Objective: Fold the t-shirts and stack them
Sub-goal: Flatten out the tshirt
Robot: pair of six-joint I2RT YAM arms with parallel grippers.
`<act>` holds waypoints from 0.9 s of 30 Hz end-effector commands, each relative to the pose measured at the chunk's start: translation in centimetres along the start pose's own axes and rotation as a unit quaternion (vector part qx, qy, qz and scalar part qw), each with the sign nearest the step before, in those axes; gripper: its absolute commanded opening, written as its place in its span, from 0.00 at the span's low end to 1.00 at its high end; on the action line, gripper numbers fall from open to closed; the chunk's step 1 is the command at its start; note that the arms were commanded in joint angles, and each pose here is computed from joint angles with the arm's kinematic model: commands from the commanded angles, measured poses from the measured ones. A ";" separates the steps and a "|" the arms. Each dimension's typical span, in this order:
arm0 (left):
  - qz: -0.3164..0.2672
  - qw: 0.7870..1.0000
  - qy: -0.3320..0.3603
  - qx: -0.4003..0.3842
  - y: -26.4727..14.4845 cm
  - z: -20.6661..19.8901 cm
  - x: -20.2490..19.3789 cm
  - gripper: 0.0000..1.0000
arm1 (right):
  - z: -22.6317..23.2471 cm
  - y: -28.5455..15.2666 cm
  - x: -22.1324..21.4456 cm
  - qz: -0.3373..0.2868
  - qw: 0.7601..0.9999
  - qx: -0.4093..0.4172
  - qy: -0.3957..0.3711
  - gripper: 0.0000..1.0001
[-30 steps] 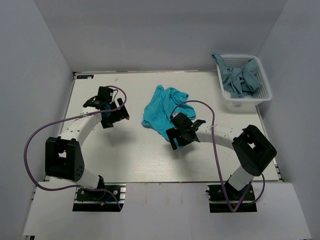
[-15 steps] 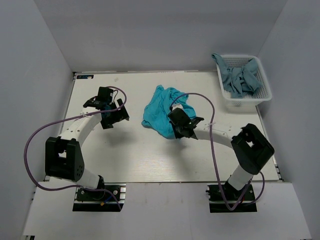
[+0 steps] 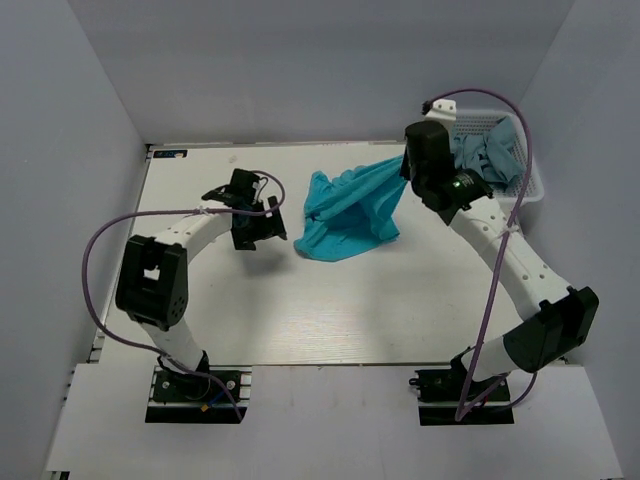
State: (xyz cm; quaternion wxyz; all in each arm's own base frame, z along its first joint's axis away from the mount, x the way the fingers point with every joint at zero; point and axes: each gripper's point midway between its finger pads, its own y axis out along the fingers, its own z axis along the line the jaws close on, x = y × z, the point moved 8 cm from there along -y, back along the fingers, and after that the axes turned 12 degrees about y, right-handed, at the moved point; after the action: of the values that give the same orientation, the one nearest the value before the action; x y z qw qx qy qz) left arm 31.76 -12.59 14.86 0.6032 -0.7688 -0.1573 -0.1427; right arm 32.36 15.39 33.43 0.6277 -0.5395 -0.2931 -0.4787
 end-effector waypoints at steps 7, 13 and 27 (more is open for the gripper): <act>0.011 0.997 0.076 -0.018 4.9 -6.2 1.1 0.97 | -3.9 1.2 3.0 -0.001 0.998 -0.059 0.013 0.00; 0.008 0.989 0.131 -0.073 6.4 -11.0 -0.3 0.97 | -5.0 2.4 1.9 0.033 0.998 -0.050 0.022 0.00; 0.030 0.983 0.176 -0.031 9.0 -15.1 -3.9 0.32 | -7.2 2.8 1.9 0.038 0.997 -0.051 0.051 0.00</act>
State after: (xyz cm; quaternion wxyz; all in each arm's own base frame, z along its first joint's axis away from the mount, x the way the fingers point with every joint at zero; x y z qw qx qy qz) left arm 32.13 -28.88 9.31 0.5879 -0.7637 -0.0351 -0.2642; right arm 34.61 8.26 30.87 0.6291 -0.5813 -0.2090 -0.4718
